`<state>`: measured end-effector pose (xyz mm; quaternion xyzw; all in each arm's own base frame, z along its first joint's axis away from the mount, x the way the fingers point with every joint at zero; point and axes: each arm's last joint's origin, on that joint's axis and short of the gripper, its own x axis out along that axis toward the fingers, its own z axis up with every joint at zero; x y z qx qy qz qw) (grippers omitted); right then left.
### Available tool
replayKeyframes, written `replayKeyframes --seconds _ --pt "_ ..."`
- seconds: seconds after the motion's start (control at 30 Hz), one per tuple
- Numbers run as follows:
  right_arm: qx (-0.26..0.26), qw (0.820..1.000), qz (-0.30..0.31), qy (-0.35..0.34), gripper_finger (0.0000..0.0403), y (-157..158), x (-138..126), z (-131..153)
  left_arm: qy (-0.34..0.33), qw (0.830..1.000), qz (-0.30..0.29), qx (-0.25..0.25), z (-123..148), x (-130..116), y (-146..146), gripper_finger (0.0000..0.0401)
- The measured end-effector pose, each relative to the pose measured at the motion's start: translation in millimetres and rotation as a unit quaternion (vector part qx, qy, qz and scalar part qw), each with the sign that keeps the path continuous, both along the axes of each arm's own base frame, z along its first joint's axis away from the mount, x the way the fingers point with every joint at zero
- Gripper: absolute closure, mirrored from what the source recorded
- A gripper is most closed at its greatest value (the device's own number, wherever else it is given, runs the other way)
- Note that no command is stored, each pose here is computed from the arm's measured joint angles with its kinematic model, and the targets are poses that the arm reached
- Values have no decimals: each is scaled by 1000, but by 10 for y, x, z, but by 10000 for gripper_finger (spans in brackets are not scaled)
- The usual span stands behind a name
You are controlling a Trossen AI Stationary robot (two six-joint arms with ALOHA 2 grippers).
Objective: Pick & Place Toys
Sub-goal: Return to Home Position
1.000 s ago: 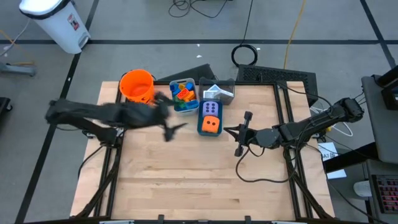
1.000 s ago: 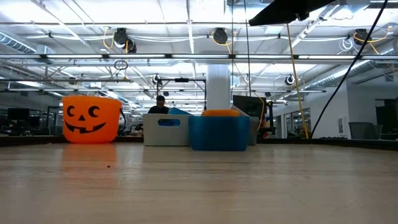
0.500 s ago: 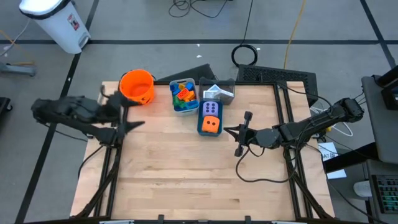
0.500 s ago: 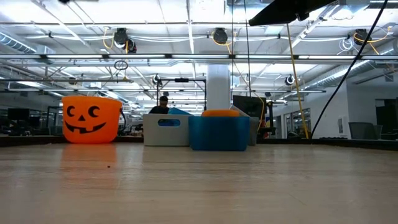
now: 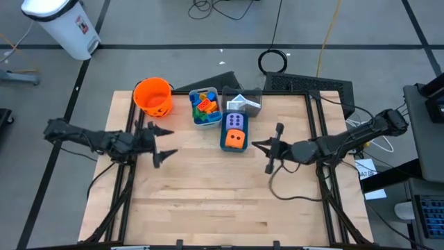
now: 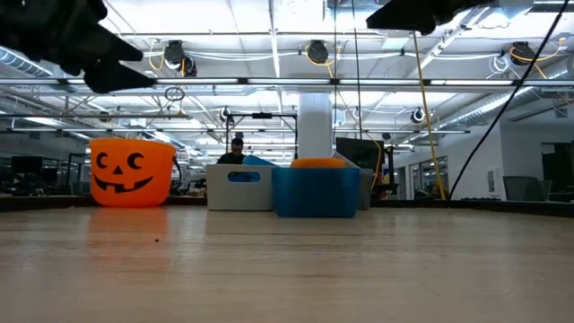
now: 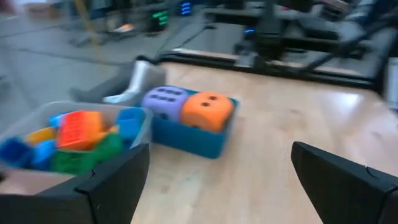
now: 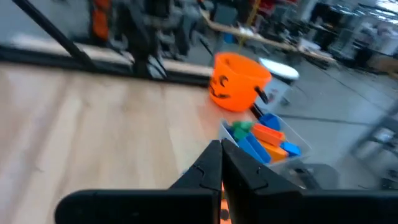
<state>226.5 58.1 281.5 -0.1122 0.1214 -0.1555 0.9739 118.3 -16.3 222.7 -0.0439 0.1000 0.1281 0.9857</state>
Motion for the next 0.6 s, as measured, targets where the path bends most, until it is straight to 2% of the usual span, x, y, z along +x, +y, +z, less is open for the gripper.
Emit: replayKeyframes --seconds 0.13,0.27,0.43,0.6 --pt "26 997 31 -63 403 -84 -217 -97 -30 999 -24 -6 -97 -42 -2 4" --pt "35 993 19 -112 403 -229 -514 -206 -44 999 -25 -6 -83 -92 11 4" --pt "39 993 17 -112 403 -332 -834 -289 -62 996 -56 10 -43 -154 11 4" --pt "55 990 16 -127 403 -410 -1106 -393 -63 997 -51 12 -48 -224 33 4"
